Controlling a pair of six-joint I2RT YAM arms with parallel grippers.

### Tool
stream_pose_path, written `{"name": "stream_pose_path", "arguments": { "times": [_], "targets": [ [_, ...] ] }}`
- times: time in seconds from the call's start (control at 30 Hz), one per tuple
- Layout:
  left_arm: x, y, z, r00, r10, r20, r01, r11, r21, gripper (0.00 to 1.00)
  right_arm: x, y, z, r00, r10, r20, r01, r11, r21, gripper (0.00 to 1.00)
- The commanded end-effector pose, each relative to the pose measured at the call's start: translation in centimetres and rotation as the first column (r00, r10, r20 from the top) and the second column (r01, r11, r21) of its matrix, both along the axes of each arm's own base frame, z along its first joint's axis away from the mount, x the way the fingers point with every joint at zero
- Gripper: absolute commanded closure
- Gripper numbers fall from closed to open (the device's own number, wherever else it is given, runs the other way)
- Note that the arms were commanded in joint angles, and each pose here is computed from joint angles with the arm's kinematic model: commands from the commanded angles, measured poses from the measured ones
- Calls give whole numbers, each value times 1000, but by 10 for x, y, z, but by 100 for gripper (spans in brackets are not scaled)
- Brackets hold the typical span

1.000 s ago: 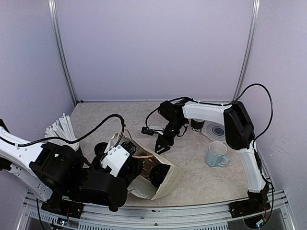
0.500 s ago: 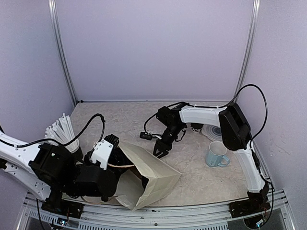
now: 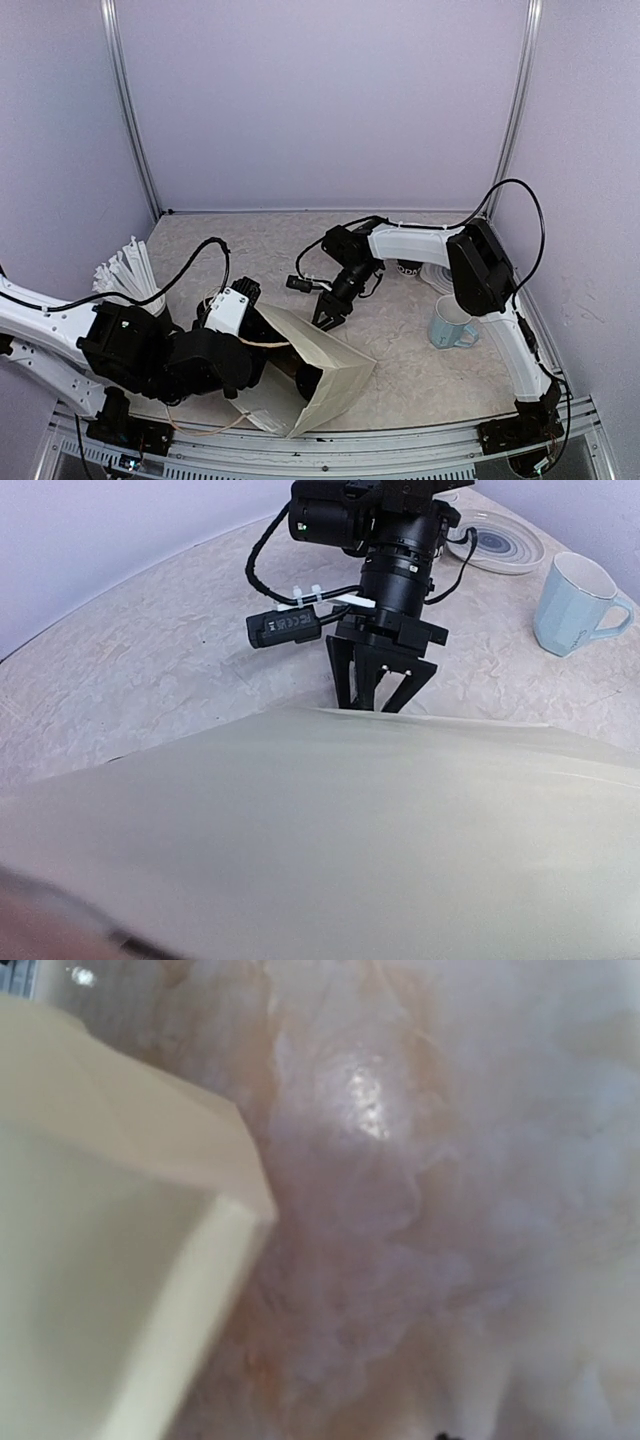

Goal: Pack the takeout coffee

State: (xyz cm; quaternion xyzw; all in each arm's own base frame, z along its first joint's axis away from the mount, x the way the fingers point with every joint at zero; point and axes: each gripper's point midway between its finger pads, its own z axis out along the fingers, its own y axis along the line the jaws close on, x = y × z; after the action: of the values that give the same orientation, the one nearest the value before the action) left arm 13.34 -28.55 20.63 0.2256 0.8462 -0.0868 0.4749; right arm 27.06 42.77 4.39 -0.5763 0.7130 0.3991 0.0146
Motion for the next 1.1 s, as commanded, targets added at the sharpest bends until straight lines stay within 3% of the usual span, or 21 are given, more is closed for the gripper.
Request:
{"name": "stream_pose_path", "arguments": {
  "times": [0.0,0.23,0.67,1.07],
  "targets": [
    [7,-7,-9,1000,-2,-2,2,1000,4,50,-10,8,2,999,37,-38,-35,998,44,52],
    [1,-12,-31,998,-50,-39,53,995,85,51,-7,8,-2,999,36,-36,-34,999,39,52],
    [-16,-11,-39,992,-98,-80,108,985,133,52,-6,9,8,999,31,-21,-30,999,41,52],
    [-28,9,-36,999,-39,22,35,988,148,52,10,-10,65,973,11,230,-15,1000,18,50]
  ]
}}
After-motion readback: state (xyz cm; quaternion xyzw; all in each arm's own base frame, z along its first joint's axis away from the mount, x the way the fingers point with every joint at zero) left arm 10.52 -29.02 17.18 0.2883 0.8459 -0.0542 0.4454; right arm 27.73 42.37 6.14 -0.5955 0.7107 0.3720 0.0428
